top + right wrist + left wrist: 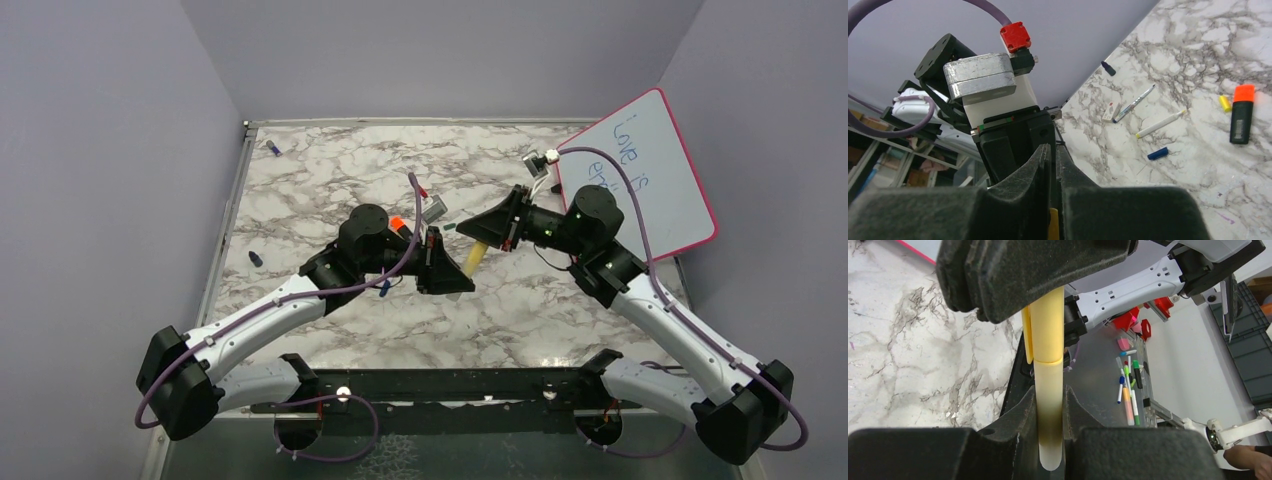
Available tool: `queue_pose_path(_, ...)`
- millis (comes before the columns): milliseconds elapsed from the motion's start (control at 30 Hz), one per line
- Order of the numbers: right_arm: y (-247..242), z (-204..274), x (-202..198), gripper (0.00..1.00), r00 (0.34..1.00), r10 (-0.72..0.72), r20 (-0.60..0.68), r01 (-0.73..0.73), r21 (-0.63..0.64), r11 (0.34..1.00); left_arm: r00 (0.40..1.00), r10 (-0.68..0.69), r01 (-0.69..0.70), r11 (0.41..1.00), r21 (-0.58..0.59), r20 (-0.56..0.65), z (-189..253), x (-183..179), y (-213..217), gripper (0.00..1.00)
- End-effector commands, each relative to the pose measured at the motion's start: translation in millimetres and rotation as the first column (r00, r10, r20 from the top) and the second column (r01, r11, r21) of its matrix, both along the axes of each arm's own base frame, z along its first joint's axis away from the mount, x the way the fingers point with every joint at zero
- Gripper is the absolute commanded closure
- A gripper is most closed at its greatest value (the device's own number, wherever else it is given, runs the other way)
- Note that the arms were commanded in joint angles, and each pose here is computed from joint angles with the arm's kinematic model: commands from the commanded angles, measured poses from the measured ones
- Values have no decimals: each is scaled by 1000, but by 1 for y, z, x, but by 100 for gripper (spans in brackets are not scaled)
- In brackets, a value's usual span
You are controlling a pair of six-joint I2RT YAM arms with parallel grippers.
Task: Insert the pens into the pen caps
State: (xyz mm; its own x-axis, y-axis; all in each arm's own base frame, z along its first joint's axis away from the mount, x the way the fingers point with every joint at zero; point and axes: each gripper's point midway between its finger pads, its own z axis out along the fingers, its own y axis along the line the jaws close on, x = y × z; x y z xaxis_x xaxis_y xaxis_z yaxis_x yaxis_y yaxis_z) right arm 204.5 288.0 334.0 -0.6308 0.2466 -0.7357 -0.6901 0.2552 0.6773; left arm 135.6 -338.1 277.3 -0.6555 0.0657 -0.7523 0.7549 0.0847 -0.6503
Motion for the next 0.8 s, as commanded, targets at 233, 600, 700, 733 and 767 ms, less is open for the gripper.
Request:
queue_pose_path(233,1,-8,6,65,999,-46,-1,46,-105,993,988,26,-3,990,-144,152,35,3,4,100)
queue_pose_path(600,7,7,-6,47,1000,21,-3,-21,-9,1000,990,17,0,992,-128,137,28,5,1,100)
queue_pose_path(700,7,10,-10,46,999,36,1,-36,14,999,990,19,-1,991,-130,138,29,5,1,100)
queue_pose_path(733,7,11,-11,46,999,40,3,-40,22,999,990,22,-3,991,-132,139,30,5,2,100)
queue_pose_path(767,7,10,-12,47,999,44,1,-44,27,999,990,25,-6,991,-134,141,31,5,2,100)
